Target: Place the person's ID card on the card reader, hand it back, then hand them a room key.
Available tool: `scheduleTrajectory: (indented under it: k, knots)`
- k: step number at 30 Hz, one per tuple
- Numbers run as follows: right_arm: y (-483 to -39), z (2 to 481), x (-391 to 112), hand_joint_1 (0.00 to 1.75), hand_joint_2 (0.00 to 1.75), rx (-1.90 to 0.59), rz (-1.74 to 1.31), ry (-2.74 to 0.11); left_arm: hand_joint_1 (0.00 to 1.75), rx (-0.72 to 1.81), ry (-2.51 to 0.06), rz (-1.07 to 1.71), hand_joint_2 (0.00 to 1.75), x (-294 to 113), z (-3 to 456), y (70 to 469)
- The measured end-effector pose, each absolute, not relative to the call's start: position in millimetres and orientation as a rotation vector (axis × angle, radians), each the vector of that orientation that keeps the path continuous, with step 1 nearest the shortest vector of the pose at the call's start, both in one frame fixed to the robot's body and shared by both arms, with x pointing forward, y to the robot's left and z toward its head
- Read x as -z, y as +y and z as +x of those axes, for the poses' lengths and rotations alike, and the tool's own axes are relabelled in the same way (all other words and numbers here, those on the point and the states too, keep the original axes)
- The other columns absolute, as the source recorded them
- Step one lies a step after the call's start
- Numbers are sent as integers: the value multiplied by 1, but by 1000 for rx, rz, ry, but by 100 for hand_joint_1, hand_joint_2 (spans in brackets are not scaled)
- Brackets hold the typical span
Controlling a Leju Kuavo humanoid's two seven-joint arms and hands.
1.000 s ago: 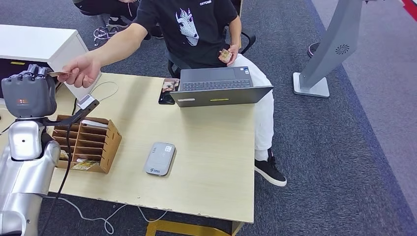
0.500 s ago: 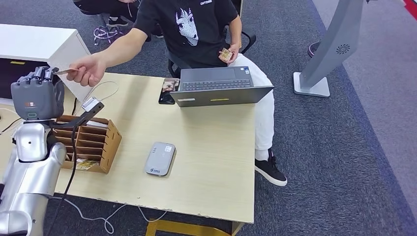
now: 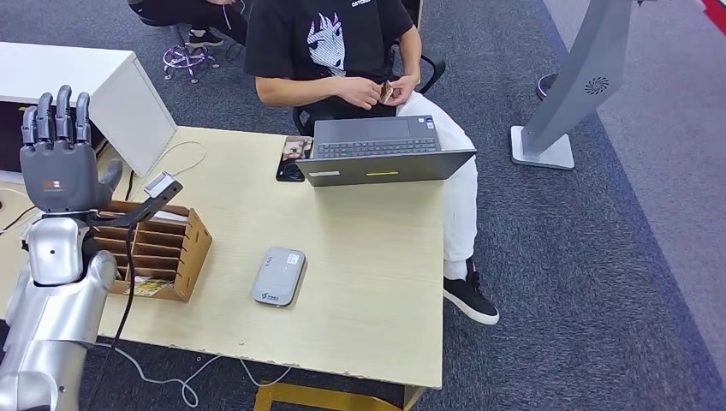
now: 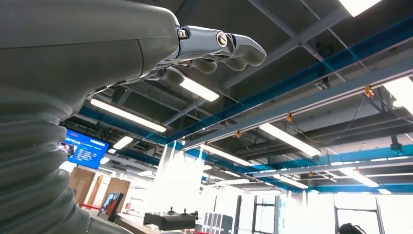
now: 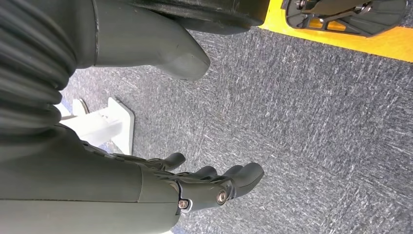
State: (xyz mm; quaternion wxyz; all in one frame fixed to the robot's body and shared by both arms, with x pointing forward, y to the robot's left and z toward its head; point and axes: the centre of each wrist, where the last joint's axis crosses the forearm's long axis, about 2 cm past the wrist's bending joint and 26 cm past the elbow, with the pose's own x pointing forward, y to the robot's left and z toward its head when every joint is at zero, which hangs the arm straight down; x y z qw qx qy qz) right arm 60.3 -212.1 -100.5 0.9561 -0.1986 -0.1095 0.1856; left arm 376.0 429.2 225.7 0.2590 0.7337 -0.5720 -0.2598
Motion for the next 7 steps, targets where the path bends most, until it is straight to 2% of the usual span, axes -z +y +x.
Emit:
scheduleTrajectory:
  k: [7]
  knots:
    - [-212,60,101,0,175,-372,-404,-220,0,652,-1566,2019,175,-232,367,431]
